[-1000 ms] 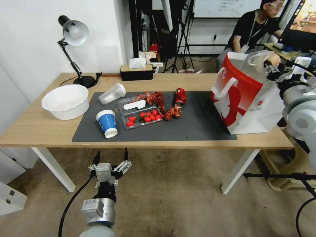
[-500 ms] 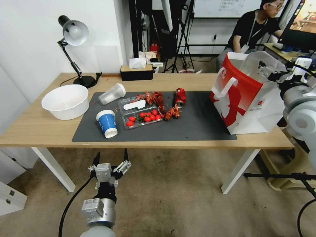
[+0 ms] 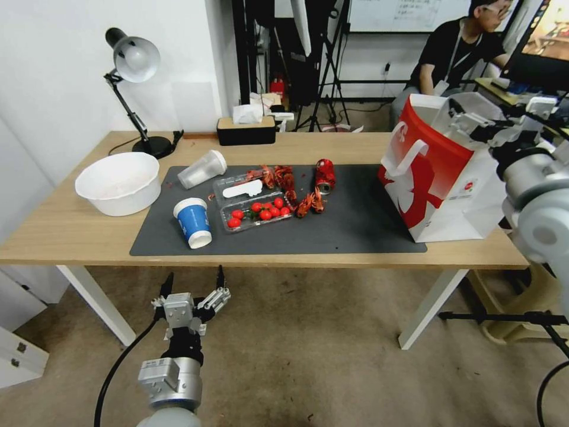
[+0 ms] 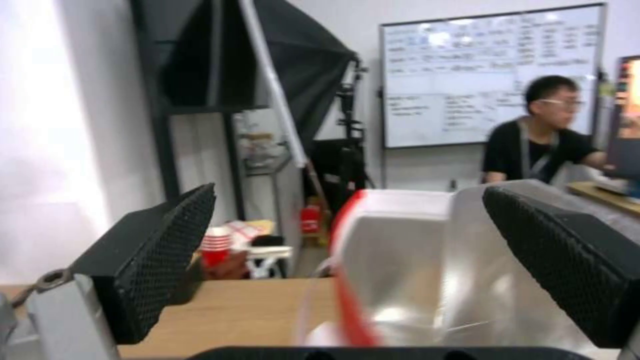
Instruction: Pick up the trash from the table and place it into the takeout bag.
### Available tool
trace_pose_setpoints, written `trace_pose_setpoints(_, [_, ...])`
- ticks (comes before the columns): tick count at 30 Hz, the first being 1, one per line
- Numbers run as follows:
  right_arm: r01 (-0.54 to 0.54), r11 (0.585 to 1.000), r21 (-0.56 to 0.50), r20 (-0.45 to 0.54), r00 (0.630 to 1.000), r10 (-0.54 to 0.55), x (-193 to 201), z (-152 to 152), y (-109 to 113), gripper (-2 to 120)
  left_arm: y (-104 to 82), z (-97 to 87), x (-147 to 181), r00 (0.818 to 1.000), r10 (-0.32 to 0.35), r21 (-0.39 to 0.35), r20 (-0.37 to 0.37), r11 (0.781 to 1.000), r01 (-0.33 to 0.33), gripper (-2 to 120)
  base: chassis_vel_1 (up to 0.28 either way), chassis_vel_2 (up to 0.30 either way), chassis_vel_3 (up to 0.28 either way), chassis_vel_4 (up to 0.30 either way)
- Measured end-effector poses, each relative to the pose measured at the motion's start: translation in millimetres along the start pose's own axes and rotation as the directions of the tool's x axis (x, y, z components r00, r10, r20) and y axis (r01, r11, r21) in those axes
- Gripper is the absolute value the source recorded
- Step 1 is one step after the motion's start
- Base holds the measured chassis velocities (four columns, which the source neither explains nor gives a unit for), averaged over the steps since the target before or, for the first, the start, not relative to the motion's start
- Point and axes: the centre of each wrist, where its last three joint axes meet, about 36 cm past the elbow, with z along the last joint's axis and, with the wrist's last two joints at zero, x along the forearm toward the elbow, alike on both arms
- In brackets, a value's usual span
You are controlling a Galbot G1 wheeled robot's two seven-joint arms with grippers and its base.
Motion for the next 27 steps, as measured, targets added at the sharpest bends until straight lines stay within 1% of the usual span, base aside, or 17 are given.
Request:
trace_pose_setpoints(2, [0.064,0.998,-0.010,0.011,0.998,-0.064,22.9,12.1,12.1,100,-0.4,1.5,-1.7,1.000,0.000,0.004,0.000,1.000,0.000,100,0.000,0.000,0.000,0.000])
trace_pose_setpoints(4, [0.080,0.997,-0.012,0.016,0.997,-0.080,28.9,15.6,15.2,100,-0.7,1.8,-1.9,1.000,-0.001,0.006,0.000,1.000,0.001,100,0.000,0.000,0.000,0.000])
trace_pose_setpoints(6, [0.128,0.992,-0.014,0.052,0.990,-0.128,45.9,30.0,24.7,100,-1.4,2.4,-2.5,1.000,0.001,0.008,0.000,1.000,-0.001,100,0.000,0.000,0.000,0.000])
trace_pose_setpoints(8, [0.137,0.991,-0.014,0.064,0.989,-0.135,48.8,33.4,26.0,100,-1.4,2.6,-2.6,1.000,0.001,0.008,0.001,1.000,-0.001,100,0.000,0.000,0.000,0.000])
trace_pose_setpoints(10, [0.166,0.986,-0.009,0.100,0.981,-0.164,62.8,50.5,31.1,100,-1.6,2.7,-2.8,1.000,0.002,0.009,0.001,1.000,-0.002,100,0.000,0.000,0.000,0.000])
trace_pose_setpoints(11, [0.166,0.986,-0.009,0.100,0.981,-0.164,62.8,50.5,31.1,100,-1.6,2.7,-2.8,1.000,0.002,0.009,0.001,1.000,-0.002,100,0.000,0.000,0.000,0.000])
trace_pose_setpoints(13, [0.173,0.985,-0.010,0.129,0.977,-0.170,77.0,70.1,36.2,100,-1.5,2.7,-2.9,1.000,0.002,0.010,0.002,1.000,-0.002,100,0.000,0.000,0.000,0.000])
trace_pose_setpoints(14, [0.172,0.985,-0.012,0.133,0.977,-0.169,81.4,76.4,37.6,100,-1.4,2.7,-2.9,1.000,0.002,0.010,0.002,1.000,-0.002,100,0.000,0.000,0.000,0.000])
trace_pose_setpoints(15, [0.172,0.985,-0.012,0.133,0.977,-0.169,81.4,76.4,37.6,100,-1.4,2.7,-2.9,1.000,0.002,0.010,0.002,1.000,-0.002,100,0.000,0.000,0.000,0.000])
trace_pose_setpoints(16, [0.161,0.987,-0.018,0.148,0.976,-0.157,98.8,101.0,42.0,100,-1.0,2.6,-3.0,1.000,0.001,0.011,0.003,1.000,-0.001,100,0.000,0.000,0.000,0.000])
trace_pose_setpoints(18, [0.145,0.989,-0.035,0.134,0.981,-0.139,122.2,131.2,45.3,100,-0.9,2.9,-2.8,1.000,0.001,0.012,0.004,1.000,-0.002,100,0.000,0.000,0.000,0.000])
trace_pose_setpoints(19, [0.137,0.990,-0.042,0.131,0.983,-0.130,130.3,140.8,46.9,100,-1.0,3.1,-2.8,1.000,0.001,0.013,0.003,1.000,-0.002,100,0.000,0.000,0.000,0.000])
trace_pose_setpoints(20, [0.137,0.990,-0.042,0.131,0.983,-0.130,130.3,140.8,46.9,100,-1.0,3.1,-2.8,1.000,0.001,0.013,0.003,1.000,-0.002,100,0.000,0.000,0.000,0.000])
trace_pose_setpoints(23, [0.100,0.993,-0.069,0.103,0.990,-0.092,160.5,174.2,52.5,100,-2.2,4.8,-2.8,1.000,0.000,0.018,0.001,1.000,0.000,100,0.000,0.000,0.000,0.000])
trace_pose_setpoints(24, [0.100,0.993,-0.069,0.103,0.990,-0.092,160.5,174.2,52.5,100,-2.2,4.8,-2.8,1.000,0.000,0.018,0.001,1.000,0.000,100,0.000,0.000,0.000,0.000])
trace_pose_setpoints(26, [0.081,0.993,-0.086,0.069,0.995,-0.076,178.1,190.6,56.7,100,-3.0,5.7,-2.4,1.000,0.001,0.020,-0.001,1.000,-0.001,100,0.000,0.000,0.000,0.000])
trace_pose_setpoints(27, [0.081,0.993,-0.086,0.069,0.995,-0.076,178.1,190.6,56.7,100,-3.0,5.7,-2.4,1.000,0.001,0.020,-0.001,1.000,-0.001,100,0.000,0.000,0.000,0.000])
